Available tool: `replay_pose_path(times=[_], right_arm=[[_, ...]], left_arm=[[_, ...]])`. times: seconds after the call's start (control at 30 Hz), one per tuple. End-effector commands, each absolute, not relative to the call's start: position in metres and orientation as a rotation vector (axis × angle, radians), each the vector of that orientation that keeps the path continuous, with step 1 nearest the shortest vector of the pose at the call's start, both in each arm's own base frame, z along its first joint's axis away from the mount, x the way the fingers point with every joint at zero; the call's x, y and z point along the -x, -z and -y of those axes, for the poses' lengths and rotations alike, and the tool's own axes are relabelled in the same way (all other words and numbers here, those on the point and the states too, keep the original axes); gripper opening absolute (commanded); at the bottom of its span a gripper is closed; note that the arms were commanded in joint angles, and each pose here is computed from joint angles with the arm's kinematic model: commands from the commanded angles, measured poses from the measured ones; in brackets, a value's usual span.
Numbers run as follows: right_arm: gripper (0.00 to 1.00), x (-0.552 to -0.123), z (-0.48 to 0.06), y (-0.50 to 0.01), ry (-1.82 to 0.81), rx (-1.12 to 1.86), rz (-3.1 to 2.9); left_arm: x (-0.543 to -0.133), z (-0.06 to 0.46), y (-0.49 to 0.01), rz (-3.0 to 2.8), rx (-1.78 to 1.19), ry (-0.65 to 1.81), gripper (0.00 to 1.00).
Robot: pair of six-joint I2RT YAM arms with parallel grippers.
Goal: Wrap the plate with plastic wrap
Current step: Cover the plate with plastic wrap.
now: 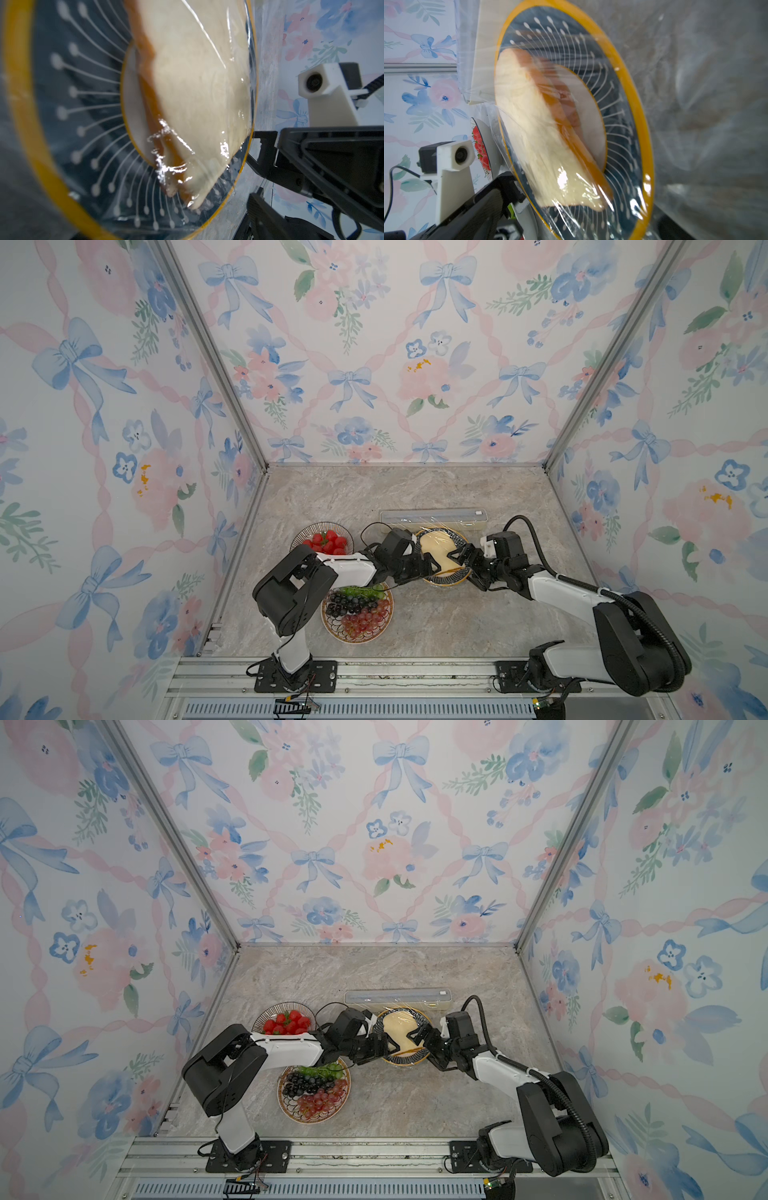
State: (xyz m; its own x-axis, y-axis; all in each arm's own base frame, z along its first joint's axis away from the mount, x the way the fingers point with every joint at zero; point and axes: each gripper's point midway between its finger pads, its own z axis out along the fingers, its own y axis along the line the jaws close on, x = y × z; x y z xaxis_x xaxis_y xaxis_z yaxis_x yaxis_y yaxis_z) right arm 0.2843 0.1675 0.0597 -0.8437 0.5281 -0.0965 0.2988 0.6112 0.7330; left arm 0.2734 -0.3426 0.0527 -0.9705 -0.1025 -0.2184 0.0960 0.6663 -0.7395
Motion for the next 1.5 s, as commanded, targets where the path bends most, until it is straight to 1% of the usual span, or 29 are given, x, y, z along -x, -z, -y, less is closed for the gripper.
replay_pose_path(times=[0.0,0.1,0.23,0.4,0.53,0.7,0.87,1.0,1.1,1.17,1.3,1.47], right_arm=[[0.97,-0.275,-0.15,-0.057,-0.978,-0.655,-2.584],[0.97,-0.273,-0.137,-0.055,-0.905,-0.637,-2.626],[0.97,-0.285,-0.13,-0.059,-0.841,-0.596,-2.642],[0.97,-0.301,-0.151,-0.066,-0.911,-0.554,-2.623],[0.97,-0.302,-0.172,-0.073,-0.955,-0.504,-2.624],[0.97,-0.287,-0.181,-0.082,-0.976,-0.485,-2.623],[0.97,-0.264,-0.176,-0.074,-0.971,-0.524,-2.644],[0.97,-0.252,-0.15,-0.058,-0.883,-0.575,-2.686],[0.97,-0.248,-0.128,-0.057,-0.808,-0.578,-2.707],[0.97,-0.253,-0.113,-0.066,-0.754,-0.553,-2.686],[0.97,-0.276,-0.097,-0.085,-0.737,-0.483,-2.641],[0.97,-0.306,-0.103,-0.088,-0.769,-0.414,-2.617]], left_arm=[[-0.28,0.324,-0.061,-2.588,0.001,1.162,0.91],[-0.283,0.314,-0.061,-2.586,0.008,1.146,0.91],[-0.289,0.317,-0.062,-2.58,-0.024,1.158,0.9],[-0.296,0.336,-0.067,-2.571,-0.084,1.201,0.89],[-0.295,0.351,-0.076,-2.551,-0.145,1.239,0.88],[-0.285,0.351,-0.077,-2.558,-0.152,1.239,0.87],[-0.272,0.336,-0.066,-2.592,-0.118,1.198,0.87],[-0.274,0.317,-0.049,-2.634,-0.082,1.086,0.87],[-0.279,0.307,-0.049,-2.632,-0.071,1.032,0.88],[-0.283,0.299,-0.054,-2.623,-0.072,0.986,0.88],[-0.3,0.286,-0.077,-2.56,-0.09,0.929,0.88],[-0.321,0.285,-0.092,-2.518,-0.129,0.894,0.87]])
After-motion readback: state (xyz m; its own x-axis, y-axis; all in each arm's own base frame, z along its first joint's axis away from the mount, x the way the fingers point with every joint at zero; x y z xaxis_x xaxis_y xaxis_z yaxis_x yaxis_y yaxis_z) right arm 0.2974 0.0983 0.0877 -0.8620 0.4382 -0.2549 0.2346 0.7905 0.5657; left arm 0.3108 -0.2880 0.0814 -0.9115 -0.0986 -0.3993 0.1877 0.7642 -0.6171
